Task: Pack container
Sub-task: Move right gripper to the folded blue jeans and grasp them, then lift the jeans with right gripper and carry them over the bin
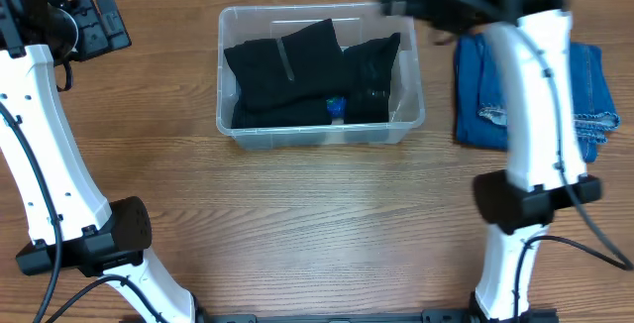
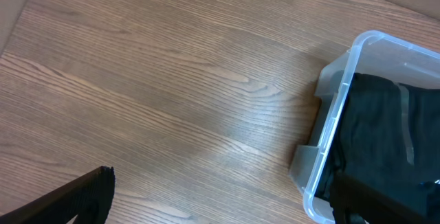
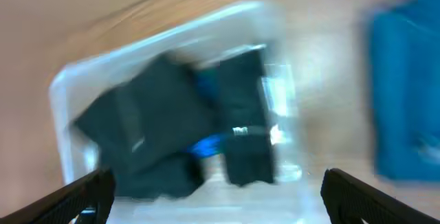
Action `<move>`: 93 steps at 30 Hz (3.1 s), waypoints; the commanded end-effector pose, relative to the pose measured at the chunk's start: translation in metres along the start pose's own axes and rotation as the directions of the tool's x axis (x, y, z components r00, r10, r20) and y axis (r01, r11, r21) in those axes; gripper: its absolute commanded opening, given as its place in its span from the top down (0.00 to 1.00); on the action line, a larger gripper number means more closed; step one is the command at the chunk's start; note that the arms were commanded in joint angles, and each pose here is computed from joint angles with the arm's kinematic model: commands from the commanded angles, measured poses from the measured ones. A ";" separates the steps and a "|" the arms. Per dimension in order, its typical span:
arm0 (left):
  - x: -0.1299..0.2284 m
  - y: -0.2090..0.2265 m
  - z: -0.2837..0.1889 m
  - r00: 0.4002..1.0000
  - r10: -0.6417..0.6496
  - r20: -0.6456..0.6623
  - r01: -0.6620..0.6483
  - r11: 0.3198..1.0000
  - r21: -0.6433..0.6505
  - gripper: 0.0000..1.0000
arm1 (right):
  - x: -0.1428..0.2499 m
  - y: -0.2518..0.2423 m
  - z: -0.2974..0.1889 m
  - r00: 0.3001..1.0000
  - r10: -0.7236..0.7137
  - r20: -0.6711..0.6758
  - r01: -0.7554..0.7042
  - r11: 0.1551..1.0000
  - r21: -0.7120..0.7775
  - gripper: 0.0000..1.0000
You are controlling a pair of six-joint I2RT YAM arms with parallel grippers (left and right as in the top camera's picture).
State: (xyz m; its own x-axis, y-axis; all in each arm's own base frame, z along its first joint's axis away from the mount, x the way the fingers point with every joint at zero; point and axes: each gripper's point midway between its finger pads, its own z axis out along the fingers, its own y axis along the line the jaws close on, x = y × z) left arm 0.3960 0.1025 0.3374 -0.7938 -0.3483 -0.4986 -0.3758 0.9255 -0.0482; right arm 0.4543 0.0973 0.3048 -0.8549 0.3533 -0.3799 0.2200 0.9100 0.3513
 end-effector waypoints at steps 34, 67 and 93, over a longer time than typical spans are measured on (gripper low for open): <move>0.000 0.002 -0.008 1.000 -0.006 0.018 0.006 1.000 -0.003 0.00 | 0.101 -0.337 0.151 0.529 0.848 -0.016 -0.724 0.462 0.513 0.00; 0.000 0.002 -0.008 1.000 -0.006 0.018 0.006 1.000 -0.003 0.00 | 0.035 -0.287 0.122 0.854 0.520 0.000 -0.496 0.815 0.301 0.96; 0.000 0.002 -0.008 1.000 -0.006 0.018 0.006 1.000 -0.002 0.00 | 0.012 -0.074 -0.131 0.867 0.186 0.462 -0.093 0.972 -0.216 0.96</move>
State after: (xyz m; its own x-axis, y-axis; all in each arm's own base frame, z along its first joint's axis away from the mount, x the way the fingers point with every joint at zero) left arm 0.3960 0.1025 0.3373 -0.7940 -0.3483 -0.4983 -0.3758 0.9255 -0.0481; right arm 0.3818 -0.0166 0.3156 -0.5800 0.6084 -0.5418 0.3523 0.7870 0.5066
